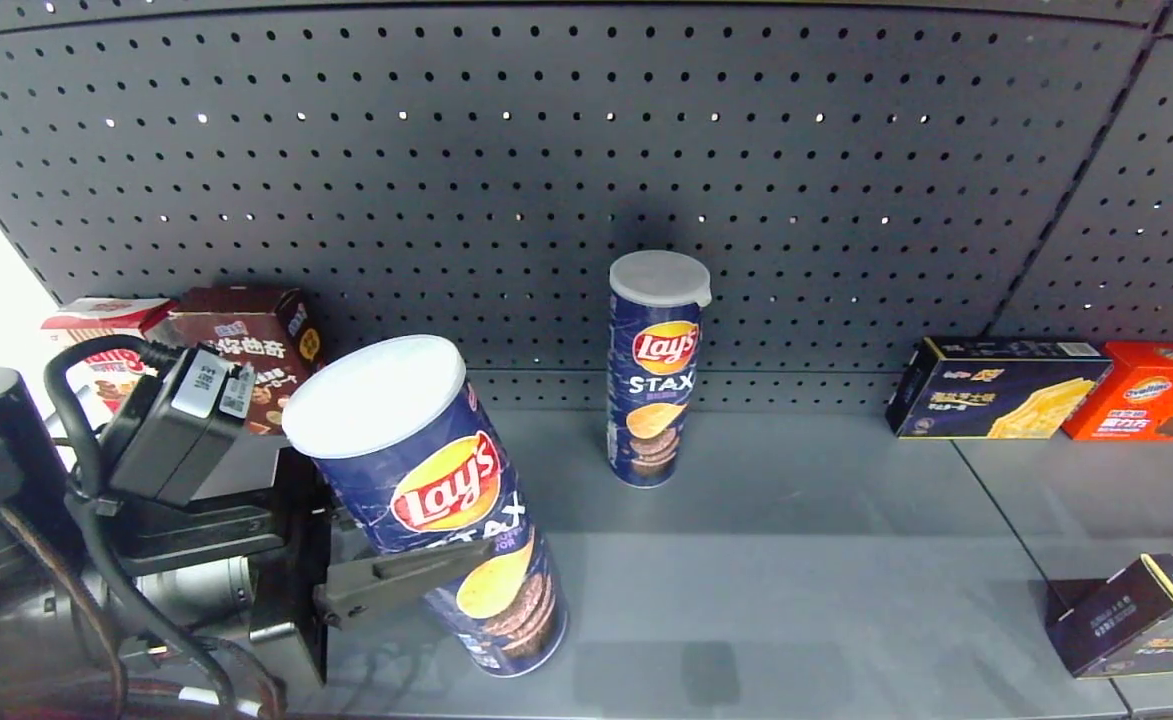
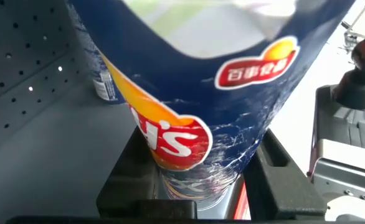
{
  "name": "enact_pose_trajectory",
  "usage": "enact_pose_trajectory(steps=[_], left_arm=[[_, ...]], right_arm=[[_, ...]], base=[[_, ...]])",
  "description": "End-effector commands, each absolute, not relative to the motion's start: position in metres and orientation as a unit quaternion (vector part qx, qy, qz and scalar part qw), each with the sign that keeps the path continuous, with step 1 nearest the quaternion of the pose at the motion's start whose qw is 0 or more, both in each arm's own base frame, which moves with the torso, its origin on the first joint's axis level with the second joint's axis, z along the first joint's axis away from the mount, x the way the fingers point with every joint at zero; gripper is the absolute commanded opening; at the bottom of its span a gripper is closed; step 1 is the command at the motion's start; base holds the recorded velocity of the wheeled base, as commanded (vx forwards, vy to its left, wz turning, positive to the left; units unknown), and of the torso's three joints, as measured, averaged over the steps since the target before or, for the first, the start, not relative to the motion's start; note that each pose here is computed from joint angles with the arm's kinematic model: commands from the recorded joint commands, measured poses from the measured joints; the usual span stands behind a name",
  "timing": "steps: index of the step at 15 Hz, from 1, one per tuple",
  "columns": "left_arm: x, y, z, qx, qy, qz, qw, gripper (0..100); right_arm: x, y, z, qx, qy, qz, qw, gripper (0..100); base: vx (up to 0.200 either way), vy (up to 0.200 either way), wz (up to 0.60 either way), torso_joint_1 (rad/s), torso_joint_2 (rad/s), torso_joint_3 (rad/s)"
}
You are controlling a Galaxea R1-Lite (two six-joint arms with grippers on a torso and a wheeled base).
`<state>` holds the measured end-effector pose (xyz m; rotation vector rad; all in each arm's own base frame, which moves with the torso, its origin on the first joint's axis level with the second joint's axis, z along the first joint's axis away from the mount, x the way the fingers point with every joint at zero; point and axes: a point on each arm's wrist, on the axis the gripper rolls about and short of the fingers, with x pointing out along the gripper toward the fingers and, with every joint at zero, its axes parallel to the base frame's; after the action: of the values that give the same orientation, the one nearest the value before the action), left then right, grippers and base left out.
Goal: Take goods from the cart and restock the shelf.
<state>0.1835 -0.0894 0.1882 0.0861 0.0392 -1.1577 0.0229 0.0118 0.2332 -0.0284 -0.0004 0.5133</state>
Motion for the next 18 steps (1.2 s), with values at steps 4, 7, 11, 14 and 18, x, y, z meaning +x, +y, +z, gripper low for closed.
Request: enact_pose_trajectory(steps=[4, 7, 11, 14, 18], left_arm=[[0.186, -0.088, 0.186, 0.039, 0.023, -0.548, 0.836, 0], [0.190, -0.090, 0.184, 0.037, 0.029, -0.548, 0.835, 0], [0.195, -0.091, 0.182, 0.036, 0.033, -0.548, 0.835, 0], [0.194, -0.090, 0.181, 0.035, 0.036, -0.546, 0.836, 0], [0.196, -0.087, 0.181, 0.035, 0.035, -0.539, 0.841, 0]], right_arm=[[0.098, 0.053, 0.244, -0.022, 0.094, 0.360, 0.928, 100], [0.122, 0.068, 0.244, -0.023, 0.088, 0.382, 0.920, 100], [0.145, 0.084, 0.237, -0.038, 0.099, 0.412, 0.905, 100], [0.169, 0.093, 0.235, -0.034, 0.090, 0.419, 0.903, 100], [0.200, 0.104, 0.235, -0.043, 0.042, 0.428, 0.902, 100]], base=[[0.000, 0.000, 0.00, 0.000, 0.00, 0.000], [0.000, 0.000, 0.00, 0.000, 0.00, 0.000], [0.000, 0.000, 0.00, 0.000, 0.00, 0.000], [0.000, 0.000, 0.00, 0.000, 0.00, 0.000], [0.000, 0.000, 0.00, 0.000, 0.00, 0.000]])
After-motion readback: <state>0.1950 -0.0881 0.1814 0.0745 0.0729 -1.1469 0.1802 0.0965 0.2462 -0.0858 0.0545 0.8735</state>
